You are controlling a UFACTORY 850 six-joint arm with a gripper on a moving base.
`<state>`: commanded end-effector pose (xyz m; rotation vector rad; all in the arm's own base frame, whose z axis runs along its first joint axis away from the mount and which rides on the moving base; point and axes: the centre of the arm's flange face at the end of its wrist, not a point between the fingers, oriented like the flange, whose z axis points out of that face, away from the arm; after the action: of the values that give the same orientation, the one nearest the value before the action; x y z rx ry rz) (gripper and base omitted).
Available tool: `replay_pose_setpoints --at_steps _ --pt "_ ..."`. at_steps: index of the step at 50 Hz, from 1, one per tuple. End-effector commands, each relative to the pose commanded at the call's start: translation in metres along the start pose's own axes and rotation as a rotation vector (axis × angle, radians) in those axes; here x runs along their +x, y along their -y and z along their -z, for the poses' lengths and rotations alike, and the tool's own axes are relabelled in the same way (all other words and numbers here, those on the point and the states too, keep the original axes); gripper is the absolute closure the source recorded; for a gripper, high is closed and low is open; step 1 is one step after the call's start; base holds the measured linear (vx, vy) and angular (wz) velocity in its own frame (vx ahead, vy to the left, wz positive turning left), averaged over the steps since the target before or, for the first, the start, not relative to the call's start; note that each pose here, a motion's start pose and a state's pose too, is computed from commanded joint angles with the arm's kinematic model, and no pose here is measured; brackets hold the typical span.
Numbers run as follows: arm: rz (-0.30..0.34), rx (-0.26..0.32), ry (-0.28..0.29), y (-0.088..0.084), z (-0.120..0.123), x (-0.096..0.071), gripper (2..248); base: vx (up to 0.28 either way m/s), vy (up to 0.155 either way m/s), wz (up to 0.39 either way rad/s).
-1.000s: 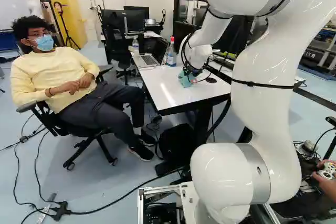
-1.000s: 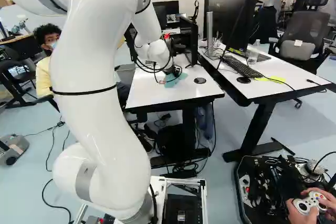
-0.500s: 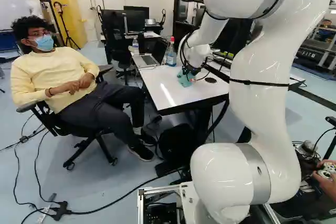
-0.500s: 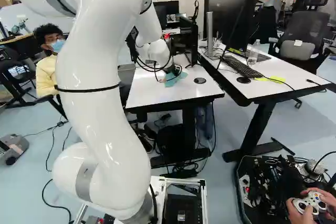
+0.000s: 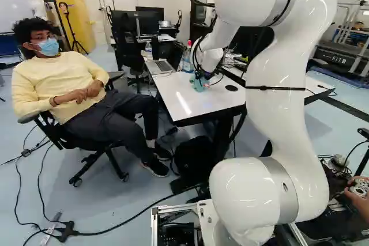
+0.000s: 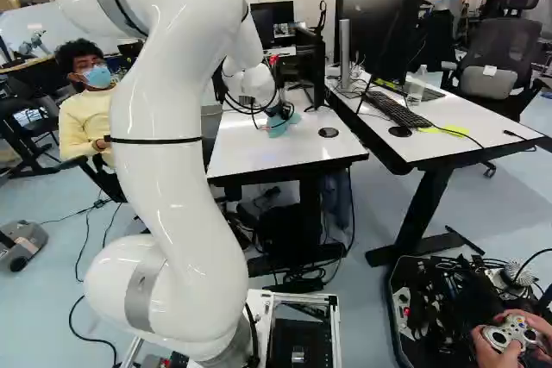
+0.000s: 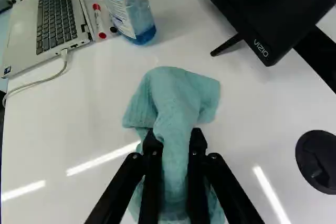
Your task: Clean the table with the green towel
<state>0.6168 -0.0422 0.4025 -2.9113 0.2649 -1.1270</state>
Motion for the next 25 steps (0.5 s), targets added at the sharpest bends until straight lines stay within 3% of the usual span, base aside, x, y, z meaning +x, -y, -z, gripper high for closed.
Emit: replay_pose_setpoints --at_steps 25 --pt "0.041 0.034 0.026 0.029 0.026 -0.028 196 0.000 0.000 0.000"
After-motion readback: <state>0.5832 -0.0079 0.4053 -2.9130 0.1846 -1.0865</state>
